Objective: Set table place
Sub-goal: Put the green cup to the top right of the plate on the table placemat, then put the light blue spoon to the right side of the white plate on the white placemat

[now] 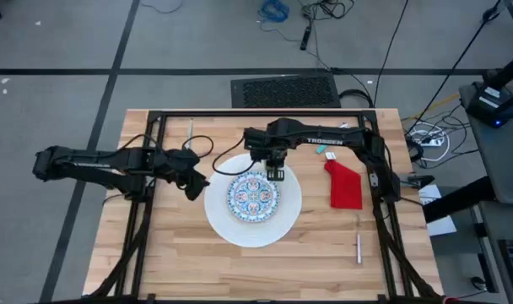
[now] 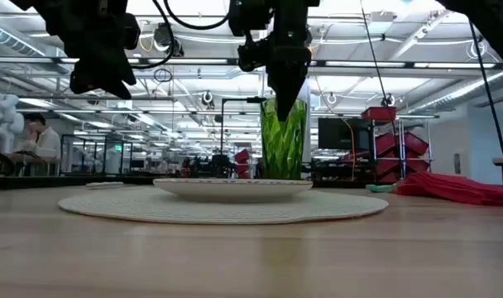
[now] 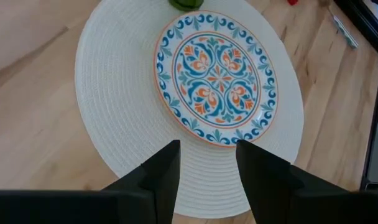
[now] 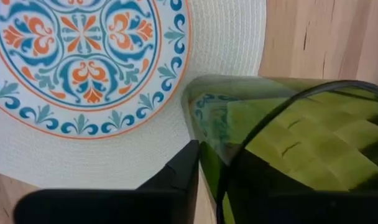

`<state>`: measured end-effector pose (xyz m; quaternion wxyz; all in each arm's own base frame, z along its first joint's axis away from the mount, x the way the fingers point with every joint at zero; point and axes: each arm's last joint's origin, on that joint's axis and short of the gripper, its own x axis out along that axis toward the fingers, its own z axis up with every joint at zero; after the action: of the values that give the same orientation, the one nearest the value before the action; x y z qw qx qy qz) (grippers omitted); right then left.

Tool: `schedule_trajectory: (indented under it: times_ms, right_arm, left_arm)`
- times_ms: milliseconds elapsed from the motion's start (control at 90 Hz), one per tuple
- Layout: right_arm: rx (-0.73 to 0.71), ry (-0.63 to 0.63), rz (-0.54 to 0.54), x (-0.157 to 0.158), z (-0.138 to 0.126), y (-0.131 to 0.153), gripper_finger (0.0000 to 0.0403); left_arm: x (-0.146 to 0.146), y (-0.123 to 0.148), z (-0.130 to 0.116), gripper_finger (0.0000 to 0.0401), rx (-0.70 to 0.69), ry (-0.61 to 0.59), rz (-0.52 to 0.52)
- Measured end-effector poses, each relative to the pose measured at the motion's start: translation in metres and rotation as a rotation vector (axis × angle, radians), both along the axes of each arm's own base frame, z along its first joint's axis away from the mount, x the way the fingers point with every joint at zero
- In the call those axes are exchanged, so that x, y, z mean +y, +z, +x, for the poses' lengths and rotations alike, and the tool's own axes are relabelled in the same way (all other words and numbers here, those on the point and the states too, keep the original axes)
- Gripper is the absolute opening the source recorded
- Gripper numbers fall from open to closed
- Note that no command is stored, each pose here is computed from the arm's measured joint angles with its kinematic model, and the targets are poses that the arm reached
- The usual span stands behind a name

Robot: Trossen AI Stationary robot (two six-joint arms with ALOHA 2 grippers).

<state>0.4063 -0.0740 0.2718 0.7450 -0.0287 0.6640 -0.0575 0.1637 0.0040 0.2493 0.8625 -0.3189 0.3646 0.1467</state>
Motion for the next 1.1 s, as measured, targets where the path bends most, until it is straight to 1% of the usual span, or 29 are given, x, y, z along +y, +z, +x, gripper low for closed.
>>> schedule_trajectory:
  times_ms: [144, 233, 378, 489, 589, 700, 844, 900, 1033, 1100]
  right_arm:
    - [0.003, 0.008, 0.001, 0.002, 0.0, 0.0, 0.0069]
    - [0.004, 0.017, -0.003, 0.006, 0.001, 0.0, 0.0081]
    - [0.008, 0.034, -0.005, 0.011, 0.001, 0.0, 0.012]
    - [0.027, 0.007, -0.03, 0.01, -0.001, 0.0, 0.0153]
    - [0.06, 0.007, -0.025, 0.01, -0.005, 0.006, 0.0172]
    - [0.05, 0.011, -0.023, 0.013, -0.008, 0.024, 0.0182]
    - [0.019, 0.022, -0.019, 0.015, -0.014, 0.056, 0.0182]
    - [-0.043, 0.017, -0.028, 0.014, -0.016, 0.069, 0.018]
    - [-0.124, 0.0, -0.038, 0.017, -0.035, 0.098, 0.0179]
    - [-0.155, -0.038, -0.038, 0.017, -0.046, 0.111, 0.0179]
  left_arm:
    - [0.0, 0.0, 0.0, 0.0141, 0.0, 0.0, 0.0]
    - [0.0, 0.0, 0.0, 0.0141, 0.0, 0.0, 0.0]
    - [0.0, 0.0, 0.0, 0.0141, 0.0, 0.004, 0.005]
    - [0.0, 0.0, 0.0, 0.0141, 0.0, 0.011, 0.012]
    - [0.001, 0.0, 0.0, 0.0141, 0.0, 0.012, 0.013]
    - [0.001, 0.0, 0.0, 0.0141, 0.0, 0.016, 0.018]
    - [0.001, 0.0, 0.0, 0.0141, 0.0, 0.018, 0.02]
    - [0.001, 0.0, 0.0, 0.0141, 0.0, 0.018, 0.02]
    - [0.001, 0.0, 0.0, 0.0141, 0.001, 0.019, 0.02]
    - [0.001, 0.0, 0.0, 0.0141, 0.0, 0.019, 0.019]
